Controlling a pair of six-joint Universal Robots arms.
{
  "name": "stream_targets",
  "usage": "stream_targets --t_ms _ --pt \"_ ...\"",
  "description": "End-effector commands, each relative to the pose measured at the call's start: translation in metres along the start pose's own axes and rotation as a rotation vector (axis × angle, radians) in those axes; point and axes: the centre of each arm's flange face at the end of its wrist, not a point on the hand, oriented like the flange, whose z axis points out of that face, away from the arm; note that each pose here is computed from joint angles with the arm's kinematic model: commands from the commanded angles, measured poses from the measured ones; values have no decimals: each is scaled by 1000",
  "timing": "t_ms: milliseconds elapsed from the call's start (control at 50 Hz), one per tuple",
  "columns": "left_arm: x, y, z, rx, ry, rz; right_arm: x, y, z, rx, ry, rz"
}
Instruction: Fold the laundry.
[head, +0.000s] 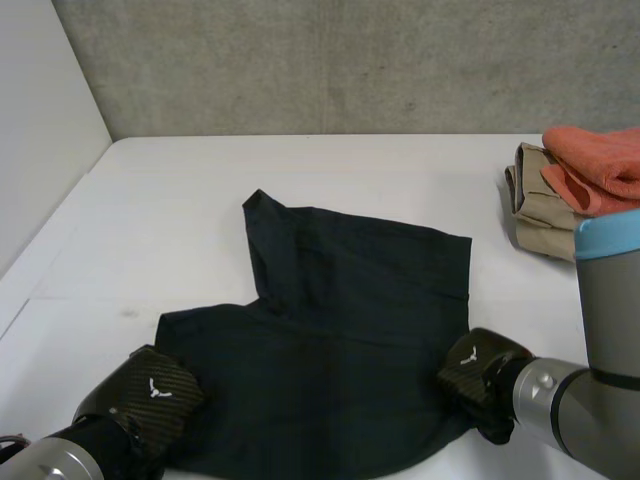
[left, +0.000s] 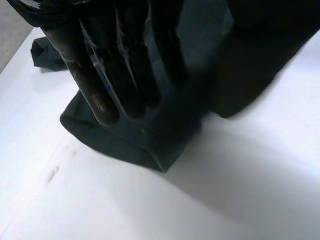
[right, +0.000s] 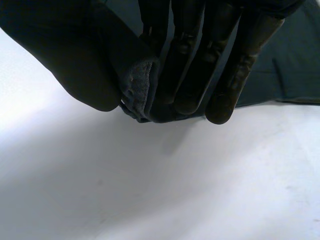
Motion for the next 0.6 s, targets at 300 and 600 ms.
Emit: stream_targets --t_ms 300,600 --pt "-81 -107 85 528 -280 133 -2 6 21 92 83 -38" --pt "-54 -94 235 720 89 350 1 15 31 91 109 -19"
